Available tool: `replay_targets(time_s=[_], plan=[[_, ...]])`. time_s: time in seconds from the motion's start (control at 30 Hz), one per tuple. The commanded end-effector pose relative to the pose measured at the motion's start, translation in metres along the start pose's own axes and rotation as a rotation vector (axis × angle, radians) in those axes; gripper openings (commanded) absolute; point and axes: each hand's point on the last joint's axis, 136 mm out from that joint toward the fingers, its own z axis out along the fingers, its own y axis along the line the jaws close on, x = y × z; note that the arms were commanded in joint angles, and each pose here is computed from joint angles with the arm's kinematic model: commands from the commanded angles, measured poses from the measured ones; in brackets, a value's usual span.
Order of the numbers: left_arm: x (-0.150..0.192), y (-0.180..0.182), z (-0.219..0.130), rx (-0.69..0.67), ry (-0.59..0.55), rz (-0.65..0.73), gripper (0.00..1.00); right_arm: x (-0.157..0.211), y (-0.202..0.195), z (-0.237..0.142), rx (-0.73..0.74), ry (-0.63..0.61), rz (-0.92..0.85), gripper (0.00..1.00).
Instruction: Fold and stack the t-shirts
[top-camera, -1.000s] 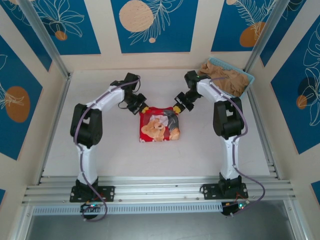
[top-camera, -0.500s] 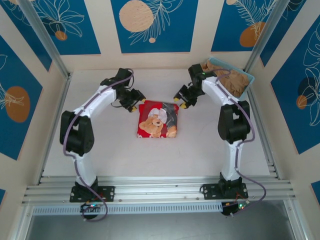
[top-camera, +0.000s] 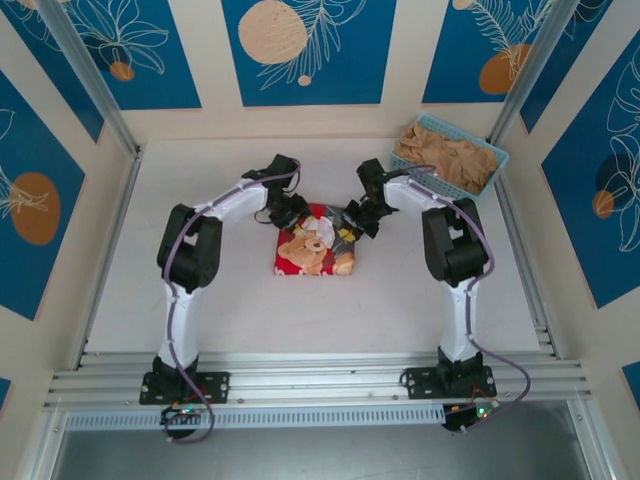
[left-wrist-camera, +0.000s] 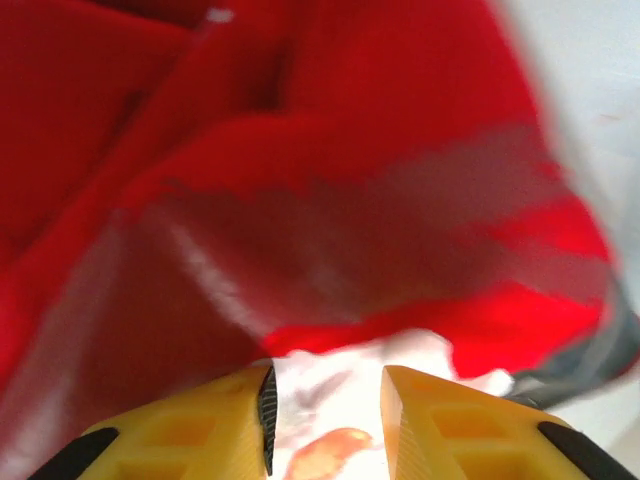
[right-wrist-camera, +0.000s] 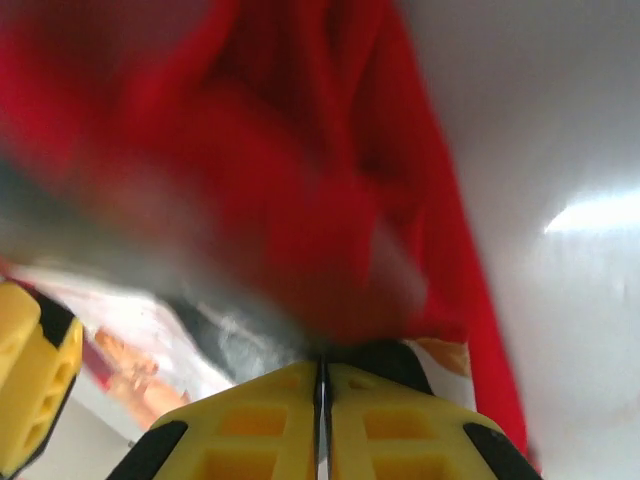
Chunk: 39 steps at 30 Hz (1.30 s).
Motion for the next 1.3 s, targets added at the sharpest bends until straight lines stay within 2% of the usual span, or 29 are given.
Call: replay_targets(time_s=[0.0, 0.13, 0.27, 0.33, 0.4, 0.5, 0.6, 0.67, 0.77, 0.87, 1.07, 1.13, 1.27], plan=[[-0.01, 0.037, 0.006, -0.104, -0.012, -0.046, 0.32, -0.002, 0.007, 0.01, -0.008, 0.038, -0.047, 0.11], [-0.023, 0.055, 0.001, -0.127, -0.033, -0.055, 0.32, 0.0, 0.011, 0.017, -0.02, 0.077, -0.05, 0.12], [-0.032, 0.033, -0.03, -0.085, -0.096, 0.005, 0.37, 0.008, 0.036, -0.003, -0.082, 0.062, -0.143, 0.2], [-0.028, 0.018, -0.054, -0.063, -0.144, 0.041, 0.45, 0.012, 0.045, -0.024, -0.107, 0.02, -0.167, 0.23], [-0.013, 0.007, -0.076, -0.033, -0.174, 0.045, 0.5, 0.017, 0.049, -0.053, -0.142, -0.045, -0.18, 0.27], [0.029, -0.002, -0.086, 0.031, -0.158, -0.018, 0.51, 0.028, 0.043, -0.085, -0.198, -0.109, -0.159, 0.29], [0.072, -0.023, -0.076, 0.128, -0.159, -0.092, 0.51, 0.046, 0.037, -0.105, -0.276, -0.116, -0.134, 0.29], [0.085, -0.04, -0.064, 0.193, -0.165, -0.134, 0.51, 0.058, 0.033, -0.114, -0.325, -0.12, -0.135, 0.29], [0.087, -0.047, -0.046, 0.206, -0.206, -0.183, 0.5, 0.076, 0.028, -0.126, -0.388, -0.126, -0.146, 0.29], [0.08, -0.037, -0.028, 0.171, -0.228, -0.226, 0.5, 0.088, 0.021, -0.138, -0.423, -0.14, -0.144, 0.29], [0.064, 0.013, 0.006, 0.059, -0.215, -0.339, 0.48, 0.101, 0.008, -0.151, -0.449, -0.139, -0.119, 0.3], [0.052, 0.032, 0.009, 0.016, -0.212, -0.357, 0.47, 0.103, 0.004, -0.156, -0.453, -0.145, -0.116, 0.3], [0.008, 0.07, 0.002, -0.031, -0.237, -0.387, 0.47, 0.108, -0.005, -0.164, -0.451, -0.154, -0.113, 0.3]])
